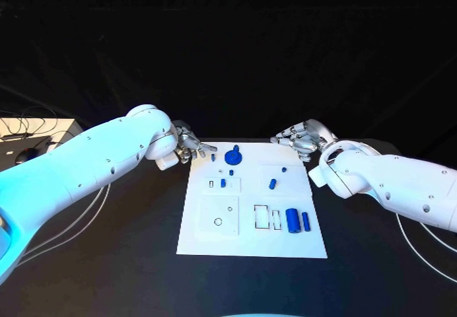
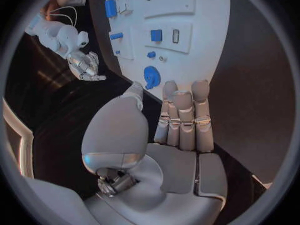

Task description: Assemble the parts on the task board

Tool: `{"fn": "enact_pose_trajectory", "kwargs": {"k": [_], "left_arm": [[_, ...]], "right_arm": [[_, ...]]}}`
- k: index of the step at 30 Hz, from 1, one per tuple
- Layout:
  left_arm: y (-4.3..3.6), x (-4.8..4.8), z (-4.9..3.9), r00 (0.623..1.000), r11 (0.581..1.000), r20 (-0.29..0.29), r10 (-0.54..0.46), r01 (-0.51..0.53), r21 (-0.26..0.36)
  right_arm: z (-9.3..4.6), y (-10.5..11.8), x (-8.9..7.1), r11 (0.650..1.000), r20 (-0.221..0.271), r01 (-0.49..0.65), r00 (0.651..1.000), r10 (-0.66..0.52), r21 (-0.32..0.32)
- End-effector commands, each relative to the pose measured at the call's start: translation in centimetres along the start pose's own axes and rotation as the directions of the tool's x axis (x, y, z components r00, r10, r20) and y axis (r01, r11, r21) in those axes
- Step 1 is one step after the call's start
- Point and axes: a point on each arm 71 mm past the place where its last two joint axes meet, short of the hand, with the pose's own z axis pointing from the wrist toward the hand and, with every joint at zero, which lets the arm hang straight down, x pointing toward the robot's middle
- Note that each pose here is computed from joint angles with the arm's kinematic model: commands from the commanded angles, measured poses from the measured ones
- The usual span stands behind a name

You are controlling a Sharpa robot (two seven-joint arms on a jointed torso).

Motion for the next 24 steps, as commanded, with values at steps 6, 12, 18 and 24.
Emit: {"fn": "enact_pose_trajectory", "kwargs": {"k": [6,12,18,24], "left_arm": [[-0.18,-0.11,1.46,0.999,0.999,-0.011,0.041,-0.041,-0.036],[-0.27,-0.12,2.17,0.999,0.999,0.010,0.030,-0.030,-0.038],[-0.55,-0.38,2.42,0.999,1.000,0.040,0.015,-0.014,-0.023],[-0.98,-0.31,2.56,0.999,1.000,0.044,0.010,-0.009,-0.006]], "right_arm": [[-0.1,0.3,0.1,1.000,0.001,0.007,1.000,-0.007,-0.023],[-0.1,0.4,0.1,1.000,0.004,0.009,1.000,-0.008,-0.026],[-0.1,0.5,0.1,1.000,0.008,0.009,1.000,-0.009,-0.030],[-0.1,0.7,0.1,0.999,0.008,0.010,1.000,-0.010,-0.034]]}}
